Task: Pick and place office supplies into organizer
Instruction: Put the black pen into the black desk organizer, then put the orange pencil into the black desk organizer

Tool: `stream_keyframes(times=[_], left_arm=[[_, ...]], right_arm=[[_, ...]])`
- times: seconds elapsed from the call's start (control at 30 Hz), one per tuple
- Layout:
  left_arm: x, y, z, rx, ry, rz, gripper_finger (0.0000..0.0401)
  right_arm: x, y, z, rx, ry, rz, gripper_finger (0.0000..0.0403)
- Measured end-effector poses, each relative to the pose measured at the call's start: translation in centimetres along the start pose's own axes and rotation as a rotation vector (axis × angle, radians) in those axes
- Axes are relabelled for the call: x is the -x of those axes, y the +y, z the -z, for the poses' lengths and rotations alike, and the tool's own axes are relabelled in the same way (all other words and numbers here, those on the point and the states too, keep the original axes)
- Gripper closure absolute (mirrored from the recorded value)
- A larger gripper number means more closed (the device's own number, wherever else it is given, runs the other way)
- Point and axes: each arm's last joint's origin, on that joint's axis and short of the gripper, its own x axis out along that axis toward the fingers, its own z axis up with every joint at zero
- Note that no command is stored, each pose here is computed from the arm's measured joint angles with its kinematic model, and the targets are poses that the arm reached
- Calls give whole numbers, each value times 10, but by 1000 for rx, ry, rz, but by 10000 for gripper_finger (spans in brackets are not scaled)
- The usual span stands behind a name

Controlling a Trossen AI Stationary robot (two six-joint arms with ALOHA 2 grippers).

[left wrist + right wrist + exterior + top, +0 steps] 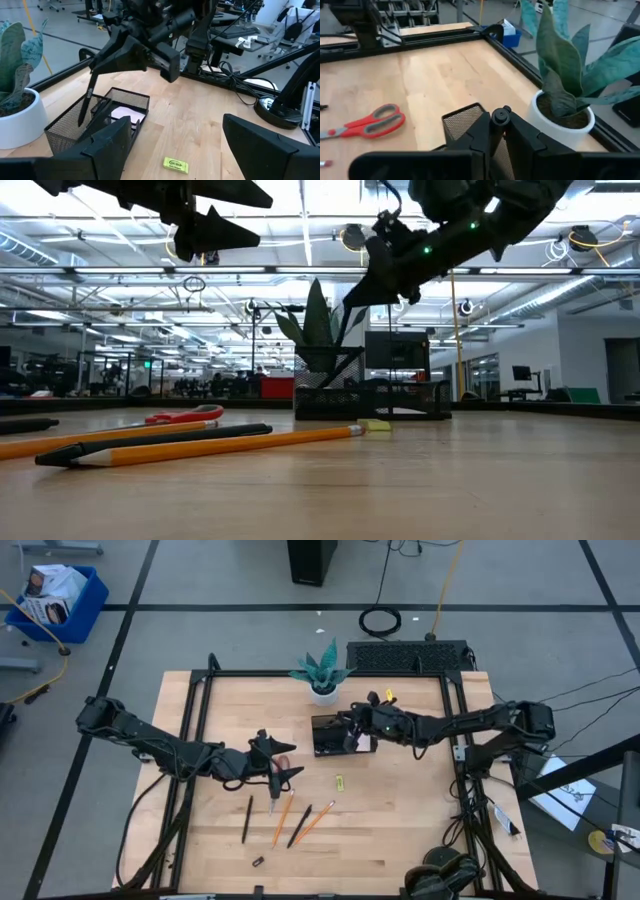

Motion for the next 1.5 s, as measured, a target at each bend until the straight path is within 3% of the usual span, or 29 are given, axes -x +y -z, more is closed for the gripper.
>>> stream_keyframes(times=[0.13,0.33,0.77,1.1,1.33,1.43,1.5], left_arm=[[0,0,0,4,0,0,86],[0,0,0,8,1,2,82],[0,0,1,11,10,9,83],[0,-1,3,3,35,44,85],[0,-1,3,5,44,50,93],[0,-1,3,5,44,50,97],[0,-1,3,5,44,50,98]], right_arm=[[-6,-1,7,5,27,11,361],[-14,1,16,43,63,10,327],[-11,10,9,104,-16,-46,261],[8,60,7,266,-108,-427,259],[33,92,30,358,-145,-822,270],[41,100,44,365,-182,-860,274],[44,103,59,418,-182,-822,275]])
